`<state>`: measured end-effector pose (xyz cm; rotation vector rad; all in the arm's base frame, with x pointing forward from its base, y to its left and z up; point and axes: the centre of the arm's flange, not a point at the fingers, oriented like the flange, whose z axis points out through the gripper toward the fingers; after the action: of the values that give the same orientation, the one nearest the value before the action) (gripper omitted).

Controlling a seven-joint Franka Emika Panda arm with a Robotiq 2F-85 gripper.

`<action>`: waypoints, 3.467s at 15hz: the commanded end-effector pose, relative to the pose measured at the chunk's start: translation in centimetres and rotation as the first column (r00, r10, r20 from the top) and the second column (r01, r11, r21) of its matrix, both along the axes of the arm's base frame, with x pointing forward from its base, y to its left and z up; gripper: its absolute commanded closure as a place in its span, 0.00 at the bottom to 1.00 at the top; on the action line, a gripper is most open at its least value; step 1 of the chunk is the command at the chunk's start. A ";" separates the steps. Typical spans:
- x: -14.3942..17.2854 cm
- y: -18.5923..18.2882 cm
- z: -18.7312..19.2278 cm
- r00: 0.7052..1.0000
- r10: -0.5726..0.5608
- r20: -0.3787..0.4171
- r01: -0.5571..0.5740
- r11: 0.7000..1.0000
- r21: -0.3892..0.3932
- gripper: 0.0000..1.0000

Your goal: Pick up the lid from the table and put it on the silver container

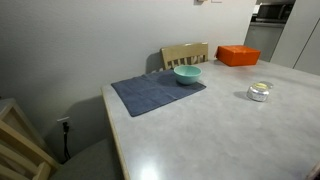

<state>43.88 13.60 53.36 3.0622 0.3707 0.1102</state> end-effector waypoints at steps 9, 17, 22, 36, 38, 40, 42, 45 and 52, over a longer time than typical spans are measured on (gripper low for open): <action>0.0 0.0 0.0 1.000 0.000 0.000 0.000 1.000 0.000 0.00; 0.0 0.0 0.0 1.000 0.000 0.000 0.000 1.000 0.000 0.00; 0.0 0.0 0.0 1.000 0.000 0.000 0.000 1.000 0.000 0.00; 0.0 0.0 0.0 1.000 0.000 0.000 0.000 1.000 0.000 0.00; 0.0 0.0 0.0 1.000 0.000 0.000 0.000 1.000 0.000 0.00; 0.0 0.0 0.0 1.000 0.000 0.000 0.000 1.000 0.000 0.00; 0.0 0.0 0.0 1.000 0.000 0.000 0.000 1.000 0.000 0.00; 0.0 0.0 0.0 1.000 0.000 0.000 0.000 1.000 0.000 0.00; 0.0 0.0 0.0 1.000 0.000 0.000 0.000 1.000 0.000 0.00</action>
<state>43.88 13.60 53.36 3.0622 0.3707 0.1102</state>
